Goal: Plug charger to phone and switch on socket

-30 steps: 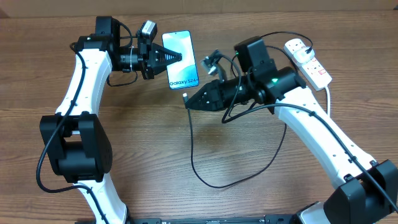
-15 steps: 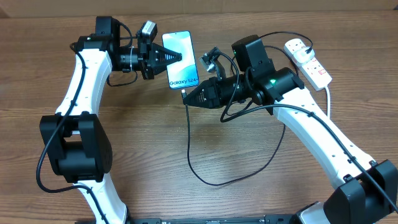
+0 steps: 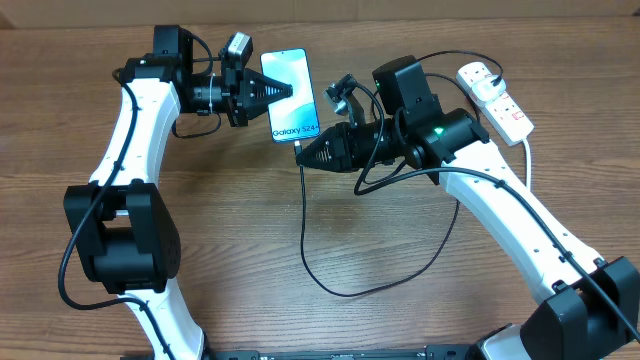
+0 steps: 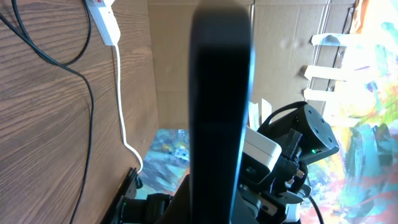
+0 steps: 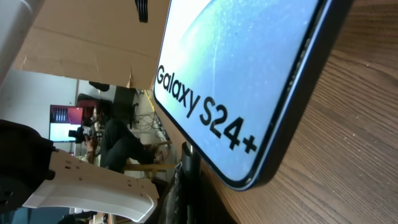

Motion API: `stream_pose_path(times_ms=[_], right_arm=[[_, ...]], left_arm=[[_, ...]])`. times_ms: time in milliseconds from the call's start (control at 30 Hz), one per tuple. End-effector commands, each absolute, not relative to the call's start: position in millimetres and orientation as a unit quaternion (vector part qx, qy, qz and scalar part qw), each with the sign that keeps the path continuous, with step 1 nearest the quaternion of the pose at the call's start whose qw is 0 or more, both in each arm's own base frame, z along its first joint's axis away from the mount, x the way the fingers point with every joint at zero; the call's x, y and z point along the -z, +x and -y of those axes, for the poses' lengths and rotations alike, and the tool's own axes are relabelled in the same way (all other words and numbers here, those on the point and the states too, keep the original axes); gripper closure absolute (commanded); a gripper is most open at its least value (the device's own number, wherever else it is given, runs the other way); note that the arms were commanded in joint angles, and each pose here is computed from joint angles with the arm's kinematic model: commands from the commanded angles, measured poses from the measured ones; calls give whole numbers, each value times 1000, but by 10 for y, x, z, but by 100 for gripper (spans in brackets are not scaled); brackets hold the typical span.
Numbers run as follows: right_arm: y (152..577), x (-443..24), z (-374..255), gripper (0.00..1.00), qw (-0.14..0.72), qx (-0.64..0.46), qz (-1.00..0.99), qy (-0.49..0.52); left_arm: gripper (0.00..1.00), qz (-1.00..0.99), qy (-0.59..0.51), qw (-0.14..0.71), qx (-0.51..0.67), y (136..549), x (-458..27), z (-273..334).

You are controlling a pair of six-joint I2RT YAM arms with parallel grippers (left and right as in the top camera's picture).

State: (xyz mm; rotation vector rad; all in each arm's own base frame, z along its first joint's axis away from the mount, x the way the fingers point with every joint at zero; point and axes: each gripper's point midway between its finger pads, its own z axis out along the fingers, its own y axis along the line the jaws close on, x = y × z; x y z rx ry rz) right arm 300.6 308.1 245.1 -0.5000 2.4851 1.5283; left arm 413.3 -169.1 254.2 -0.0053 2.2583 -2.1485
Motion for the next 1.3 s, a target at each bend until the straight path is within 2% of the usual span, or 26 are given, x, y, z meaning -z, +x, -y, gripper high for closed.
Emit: stream_pose_path(times_ms=[0, 400, 1267], right_arm=[[3029, -2452, -3066, 96, 94, -514, -836, -165], [3015, -2569, -3029, 96, 84, -546, -816, -171], [3042, -2487, -3034, 96, 77, -529, -832, -145]], left_arm=[[96, -703, 5, 7, 711, 4115, -2642, 1693], [96, -703, 8, 10, 711, 4120, -2643, 1694], [96, -703, -2, 0, 711, 4119, -2644, 1694]])
